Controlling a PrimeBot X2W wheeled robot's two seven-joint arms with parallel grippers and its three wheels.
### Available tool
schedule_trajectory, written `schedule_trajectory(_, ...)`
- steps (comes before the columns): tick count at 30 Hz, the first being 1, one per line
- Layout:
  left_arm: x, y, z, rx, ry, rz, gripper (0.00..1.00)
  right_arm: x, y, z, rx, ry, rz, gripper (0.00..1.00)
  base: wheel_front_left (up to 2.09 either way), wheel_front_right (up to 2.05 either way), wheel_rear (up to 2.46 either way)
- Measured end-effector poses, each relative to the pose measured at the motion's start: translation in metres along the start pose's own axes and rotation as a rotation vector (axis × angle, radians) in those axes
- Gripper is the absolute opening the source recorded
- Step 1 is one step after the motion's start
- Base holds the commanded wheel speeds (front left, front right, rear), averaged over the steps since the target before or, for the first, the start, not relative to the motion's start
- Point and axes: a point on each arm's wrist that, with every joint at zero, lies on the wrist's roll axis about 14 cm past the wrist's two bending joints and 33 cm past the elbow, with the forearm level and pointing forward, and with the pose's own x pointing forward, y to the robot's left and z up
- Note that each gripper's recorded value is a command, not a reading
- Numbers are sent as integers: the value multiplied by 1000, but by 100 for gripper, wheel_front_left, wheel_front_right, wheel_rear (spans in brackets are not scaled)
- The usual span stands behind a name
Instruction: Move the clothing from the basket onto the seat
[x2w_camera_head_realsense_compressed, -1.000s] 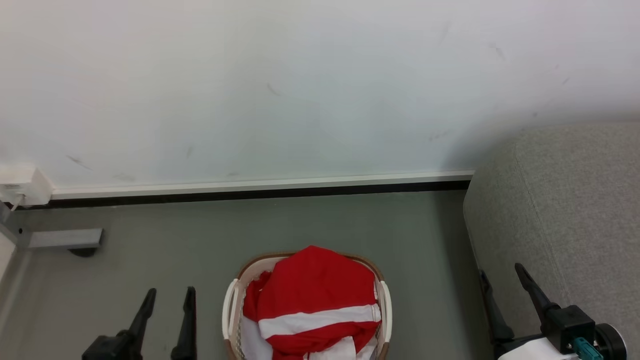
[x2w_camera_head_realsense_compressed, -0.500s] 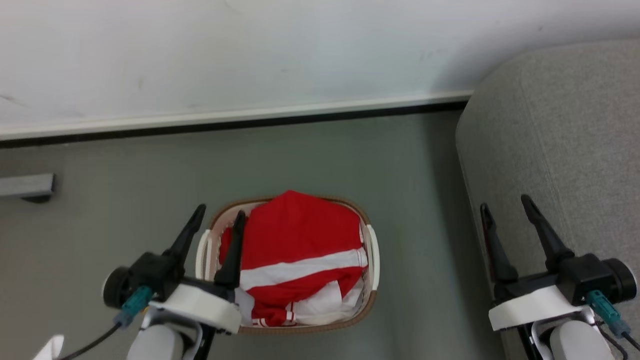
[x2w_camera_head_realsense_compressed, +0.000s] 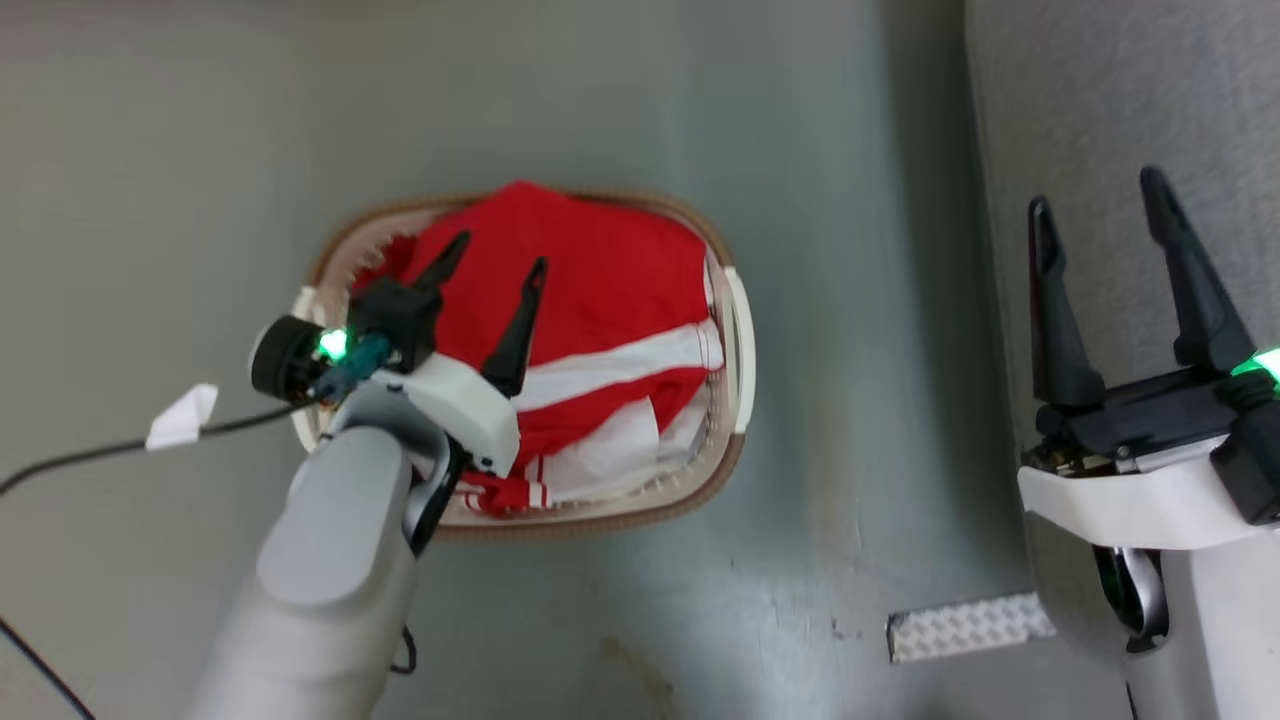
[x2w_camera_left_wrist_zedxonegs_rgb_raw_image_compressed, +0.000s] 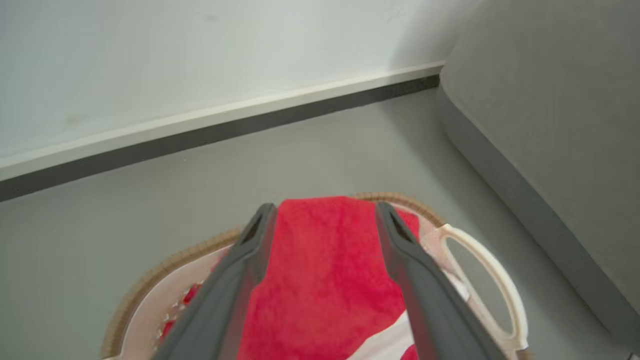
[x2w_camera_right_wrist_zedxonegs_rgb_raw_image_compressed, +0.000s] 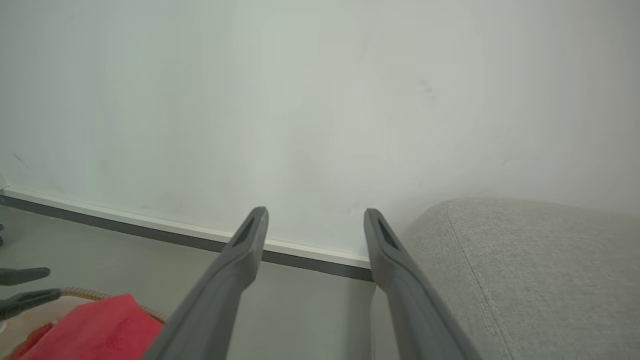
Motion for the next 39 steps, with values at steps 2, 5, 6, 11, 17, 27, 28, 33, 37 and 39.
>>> schedule_trajectory(2,11,1,-31,-5,79,-6,100,4,-1,-14,-1,19,0,100,0,0,0)
schedule_trajectory(5,20,2,-73,-25,196,-5,100,6,-1,-33,-1,46,3,100,0,0,0)
schedule_trajectory(6,24,2,-82,-28,218,-7,100,7,-1,-38,0,56,5,100,0,0,0)
schedule_trajectory(11,42,8,-105,-25,273,25,100,4,-3,-56,0,92,2,100,0,0,0)
schedule_trajectory(17,54,6,-109,-19,285,22,100,0,-8,-63,-8,112,-10,100,0,0,0)
schedule_trajectory(27,57,-4,-127,-7,337,-17,0,-4,-13,-70,-20,133,-20,100,0,0,0)
schedule_trajectory(28,57,-5,-129,-5,340,-22,0,-4,-13,-72,-20,137,-21,100,0,0,0)
schedule_trajectory(33,58,-13,-127,13,334,-65,0,-5,-13,-76,-23,147,-19,100,0,0,0)
schedule_trajectory(37,56,-11,-113,-11,296,-56,0,-3,-8,-73,-15,140,-10,100,0,0,0)
schedule_trajectory(39,52,-13,-103,-27,273,-52,0,-2,-7,-67,-11,127,-7,100,0,0,0)
